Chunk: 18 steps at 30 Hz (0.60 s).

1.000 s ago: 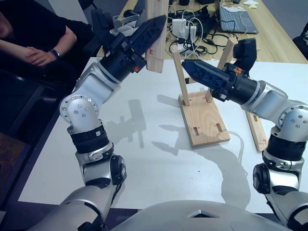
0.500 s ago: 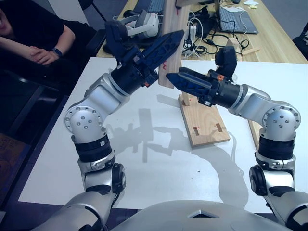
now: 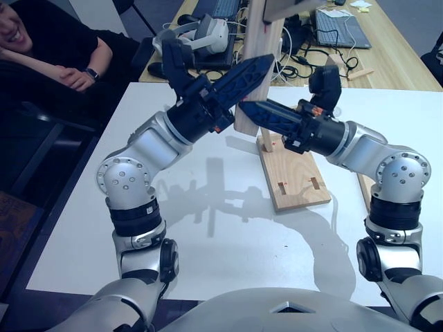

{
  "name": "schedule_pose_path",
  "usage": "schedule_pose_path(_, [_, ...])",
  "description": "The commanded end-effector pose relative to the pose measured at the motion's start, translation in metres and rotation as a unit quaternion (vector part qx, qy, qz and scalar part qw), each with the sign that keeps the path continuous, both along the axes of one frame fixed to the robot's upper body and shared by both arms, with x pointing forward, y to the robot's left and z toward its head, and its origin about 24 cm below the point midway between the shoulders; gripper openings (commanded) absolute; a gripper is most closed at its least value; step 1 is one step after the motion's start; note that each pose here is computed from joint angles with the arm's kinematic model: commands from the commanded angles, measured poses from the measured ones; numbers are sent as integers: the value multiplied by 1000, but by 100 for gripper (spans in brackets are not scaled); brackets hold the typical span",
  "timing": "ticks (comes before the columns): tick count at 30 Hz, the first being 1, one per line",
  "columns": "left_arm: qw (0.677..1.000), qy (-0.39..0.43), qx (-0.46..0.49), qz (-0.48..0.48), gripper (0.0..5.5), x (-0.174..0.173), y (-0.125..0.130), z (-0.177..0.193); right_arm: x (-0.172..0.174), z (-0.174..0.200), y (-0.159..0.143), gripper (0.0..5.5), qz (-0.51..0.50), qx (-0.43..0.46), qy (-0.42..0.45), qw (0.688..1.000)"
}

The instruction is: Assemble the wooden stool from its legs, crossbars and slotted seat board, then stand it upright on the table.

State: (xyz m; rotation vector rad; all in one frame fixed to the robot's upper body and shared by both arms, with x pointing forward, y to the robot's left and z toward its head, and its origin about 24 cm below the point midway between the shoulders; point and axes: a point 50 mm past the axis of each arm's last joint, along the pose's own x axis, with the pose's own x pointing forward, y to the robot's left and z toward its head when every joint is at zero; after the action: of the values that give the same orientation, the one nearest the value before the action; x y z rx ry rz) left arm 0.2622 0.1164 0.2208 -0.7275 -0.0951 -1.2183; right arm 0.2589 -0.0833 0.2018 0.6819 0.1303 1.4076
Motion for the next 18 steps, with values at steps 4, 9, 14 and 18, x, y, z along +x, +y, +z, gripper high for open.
schedule_pose_path(4, [1000, -8, 6, 3, 103, -1, -1, 6, -2, -1, 0, 113, -6, -3, -3, 1000])
schedule_pose_path(9, [999, -19, 18, 23, 132, 1, -2, 7, -2, 1, -1, 113, -13, 6, -12, 1000])
schedule_pose_path(14, [999, -25, 28, 23, 213, 1, -1, 7, -2, 2, 0, 101, -14, 10, -20, 1000])
schedule_pose_path(18, [997, -19, 70, -11, 269, 0, 7, 2, -2, 2, 1, 101, -18, 10, -24, 1000])
